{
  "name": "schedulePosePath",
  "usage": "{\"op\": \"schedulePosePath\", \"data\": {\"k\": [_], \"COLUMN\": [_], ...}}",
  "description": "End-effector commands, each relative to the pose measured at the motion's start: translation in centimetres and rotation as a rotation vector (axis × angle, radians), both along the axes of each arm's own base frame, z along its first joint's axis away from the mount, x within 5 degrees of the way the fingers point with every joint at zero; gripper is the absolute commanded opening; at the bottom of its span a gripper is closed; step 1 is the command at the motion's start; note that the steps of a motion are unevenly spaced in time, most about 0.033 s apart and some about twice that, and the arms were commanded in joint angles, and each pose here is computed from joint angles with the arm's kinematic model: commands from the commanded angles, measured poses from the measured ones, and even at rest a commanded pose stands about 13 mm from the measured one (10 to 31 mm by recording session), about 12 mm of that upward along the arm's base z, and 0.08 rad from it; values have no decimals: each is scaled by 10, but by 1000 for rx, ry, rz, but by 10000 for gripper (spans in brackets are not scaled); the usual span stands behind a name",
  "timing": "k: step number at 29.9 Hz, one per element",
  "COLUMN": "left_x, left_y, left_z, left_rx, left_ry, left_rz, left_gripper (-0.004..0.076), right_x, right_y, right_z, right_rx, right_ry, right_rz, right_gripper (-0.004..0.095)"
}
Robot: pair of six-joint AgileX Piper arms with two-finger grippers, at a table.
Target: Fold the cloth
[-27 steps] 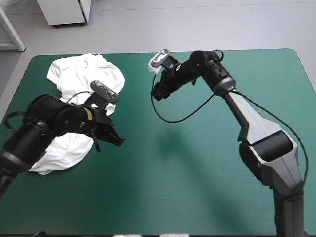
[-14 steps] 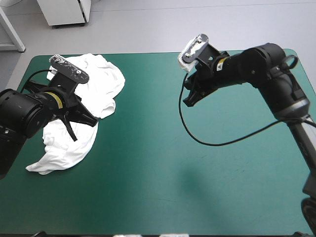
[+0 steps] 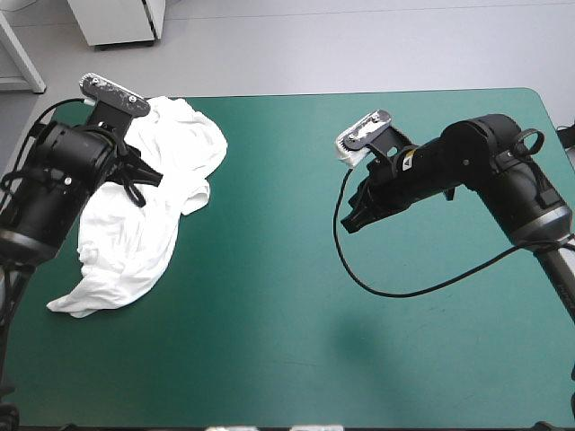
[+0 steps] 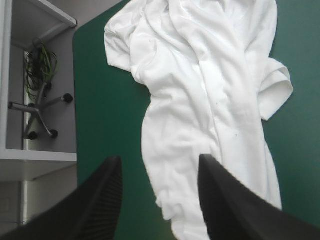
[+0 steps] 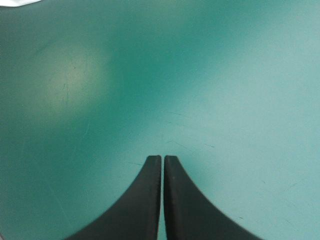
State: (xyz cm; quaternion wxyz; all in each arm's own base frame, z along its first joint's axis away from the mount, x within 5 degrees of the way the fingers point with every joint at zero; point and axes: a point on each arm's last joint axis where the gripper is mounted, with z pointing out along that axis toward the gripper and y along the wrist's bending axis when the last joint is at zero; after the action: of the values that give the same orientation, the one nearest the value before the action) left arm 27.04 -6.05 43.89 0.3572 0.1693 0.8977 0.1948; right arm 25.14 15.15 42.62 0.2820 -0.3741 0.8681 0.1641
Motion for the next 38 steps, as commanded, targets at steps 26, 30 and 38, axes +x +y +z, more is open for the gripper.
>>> {"op": "schedulePosePath", "data": {"k": [26, 30, 38], "left_x": [206, 214, 224], "left_y": [101, 104, 93], "left_z": [-142, -159, -192], "left_rx": [-423, -459, -566], "left_ry": [223, 246, 325], "left_rz": [207, 197, 160], "left_gripper": [389, 395, 353], "right_x": [-28, -28, -28], "right_y": [-13, -12, -12], "right_z": [31, 32, 32], "right_rx": [78, 85, 87], "right_ry": [-86, -84, -83], "right_rz": [-10, -7, -7], "right_gripper": [514, 514, 513]}}
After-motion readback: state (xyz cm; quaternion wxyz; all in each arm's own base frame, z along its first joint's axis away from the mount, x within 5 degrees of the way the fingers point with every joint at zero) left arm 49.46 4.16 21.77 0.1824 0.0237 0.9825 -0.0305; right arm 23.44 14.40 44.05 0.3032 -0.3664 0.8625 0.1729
